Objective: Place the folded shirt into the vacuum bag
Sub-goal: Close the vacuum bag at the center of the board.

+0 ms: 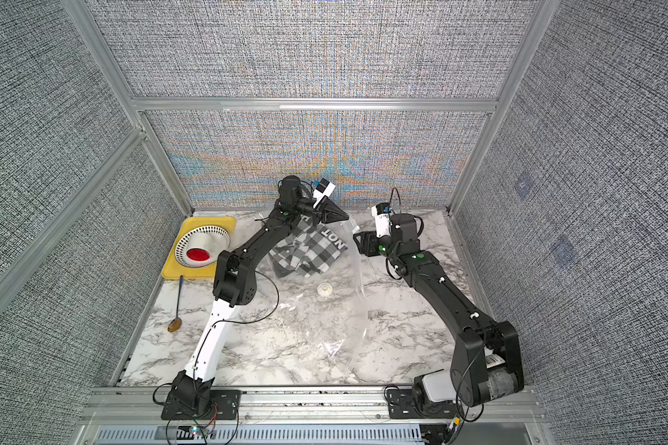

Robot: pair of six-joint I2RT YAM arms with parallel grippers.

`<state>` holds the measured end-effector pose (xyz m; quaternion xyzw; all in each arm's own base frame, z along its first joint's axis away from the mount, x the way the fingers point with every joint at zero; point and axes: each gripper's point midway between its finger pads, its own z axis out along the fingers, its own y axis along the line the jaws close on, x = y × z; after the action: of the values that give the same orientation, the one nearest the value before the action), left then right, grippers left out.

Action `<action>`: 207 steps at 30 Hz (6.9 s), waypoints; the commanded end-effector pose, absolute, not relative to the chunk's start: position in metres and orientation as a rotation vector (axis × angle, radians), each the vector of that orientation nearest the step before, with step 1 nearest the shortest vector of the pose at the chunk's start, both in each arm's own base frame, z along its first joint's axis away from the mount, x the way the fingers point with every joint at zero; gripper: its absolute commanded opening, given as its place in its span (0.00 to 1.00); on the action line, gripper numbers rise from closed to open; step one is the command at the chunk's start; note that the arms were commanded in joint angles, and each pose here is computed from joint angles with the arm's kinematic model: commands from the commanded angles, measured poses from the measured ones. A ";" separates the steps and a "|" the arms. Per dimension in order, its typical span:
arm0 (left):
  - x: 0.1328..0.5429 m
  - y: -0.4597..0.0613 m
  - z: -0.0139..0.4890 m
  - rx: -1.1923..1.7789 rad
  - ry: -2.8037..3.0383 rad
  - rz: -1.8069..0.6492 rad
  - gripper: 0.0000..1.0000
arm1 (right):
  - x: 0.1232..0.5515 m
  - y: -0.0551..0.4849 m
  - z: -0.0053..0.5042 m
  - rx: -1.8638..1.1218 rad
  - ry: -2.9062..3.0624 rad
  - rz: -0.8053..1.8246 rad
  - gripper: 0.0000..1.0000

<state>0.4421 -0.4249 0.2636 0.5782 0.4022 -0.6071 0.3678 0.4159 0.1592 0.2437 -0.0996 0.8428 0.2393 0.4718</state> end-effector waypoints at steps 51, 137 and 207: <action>0.510 -0.436 0.304 1.124 1.141 -1.314 0.00 | 0.417 0.180 0.221 -0.265 2.068 0.720 0.03; 0.560 -0.419 0.334 0.796 1.202 -1.232 0.00 | 0.486 0.179 0.252 -0.273 1.935 0.765 0.00; 0.619 -0.381 0.332 0.478 1.293 -1.099 0.00 | 0.391 0.151 0.141 -0.135 2.121 0.622 0.00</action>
<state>0.5841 -0.4146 0.3004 0.2907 0.5801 -0.5248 0.5509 0.4151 0.1546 0.1883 -0.0602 0.8045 0.2623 0.5295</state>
